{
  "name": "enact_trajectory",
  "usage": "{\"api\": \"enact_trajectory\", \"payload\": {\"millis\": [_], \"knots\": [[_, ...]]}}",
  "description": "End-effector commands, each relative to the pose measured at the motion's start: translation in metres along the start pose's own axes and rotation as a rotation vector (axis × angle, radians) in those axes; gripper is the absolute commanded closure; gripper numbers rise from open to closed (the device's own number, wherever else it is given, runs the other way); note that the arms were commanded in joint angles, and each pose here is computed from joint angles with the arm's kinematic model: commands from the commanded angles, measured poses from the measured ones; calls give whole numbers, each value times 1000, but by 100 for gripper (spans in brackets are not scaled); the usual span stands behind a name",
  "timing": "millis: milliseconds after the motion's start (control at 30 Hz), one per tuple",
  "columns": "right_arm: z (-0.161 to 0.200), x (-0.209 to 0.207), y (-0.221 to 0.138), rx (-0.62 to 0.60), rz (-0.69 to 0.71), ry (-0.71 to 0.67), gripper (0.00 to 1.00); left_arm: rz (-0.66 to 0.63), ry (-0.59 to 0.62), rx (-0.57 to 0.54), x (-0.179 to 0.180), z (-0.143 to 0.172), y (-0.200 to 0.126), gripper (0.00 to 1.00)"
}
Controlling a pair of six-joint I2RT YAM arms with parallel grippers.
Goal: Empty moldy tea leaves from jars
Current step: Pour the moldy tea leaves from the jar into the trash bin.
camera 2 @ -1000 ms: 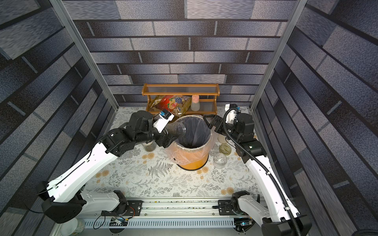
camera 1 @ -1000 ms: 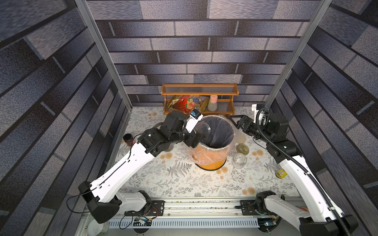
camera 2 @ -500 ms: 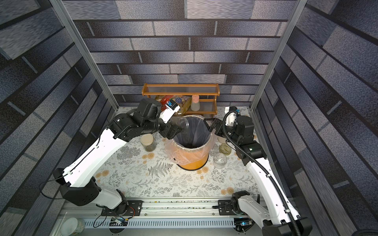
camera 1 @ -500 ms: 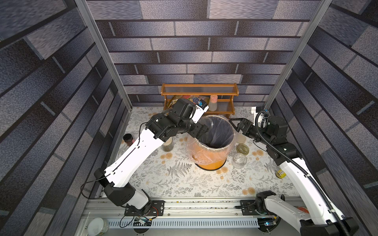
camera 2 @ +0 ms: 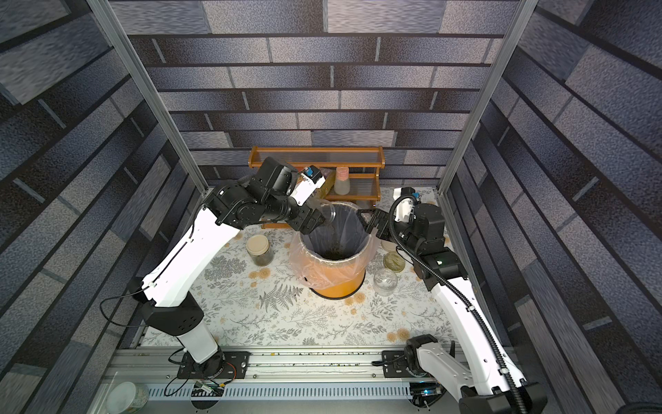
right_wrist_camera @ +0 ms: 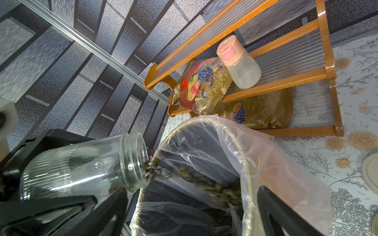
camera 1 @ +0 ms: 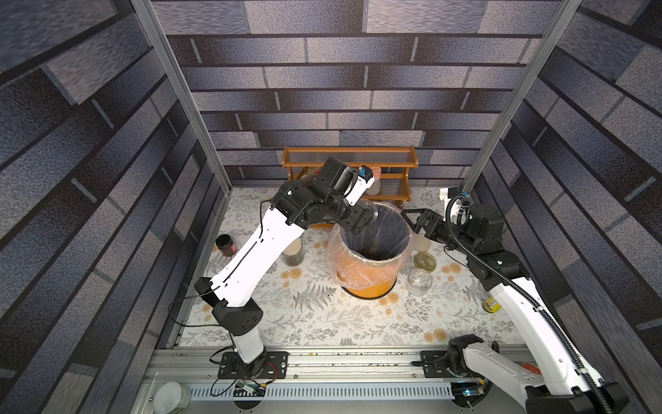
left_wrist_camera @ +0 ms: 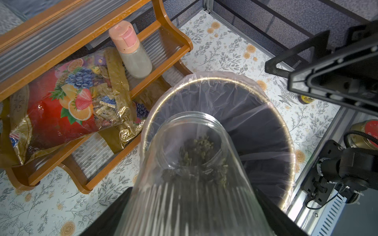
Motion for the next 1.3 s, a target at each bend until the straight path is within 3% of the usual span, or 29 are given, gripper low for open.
{"api": "enact_trajectory", "payload": {"millis": [0,200,400,567,733,867,1033,1167,1267], "knots": [[1,-1,-5,-3,16,-17,0,18,48,-31,-18,-8,-11,74],[1,-2,-7,-2,42,-27,0,7,-39,-42,11,-8,-4,74],[0,-4,-10,-8,50,-18,0,46,64,-34,-27,-14,-4,73],[1,-5,-8,3,50,-11,0,19,-48,-25,10,-12,8,74],[1,-7,-10,4,61,-14,0,22,70,-31,-25,-18,-1,73],[-7,5,-16,-16,31,-29,0,-7,-35,-18,13,-13,10,74],[-8,6,-17,-19,40,-34,0,23,93,-12,-30,-18,7,73],[-9,6,-16,-10,32,-26,0,-5,-33,10,11,-13,18,74],[-9,8,-18,-9,32,-29,0,27,55,-33,-20,-22,6,72]]}}
Point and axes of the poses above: each gripper's point midway between its finger pads, its own y axis out along the fingers, its own x axis along the line the jaws close on, z = x × y, the point moved 10 cm from there along -y, back along the fingers, and after that the axes turned 7 degrees about y, right-handed, at the moved point
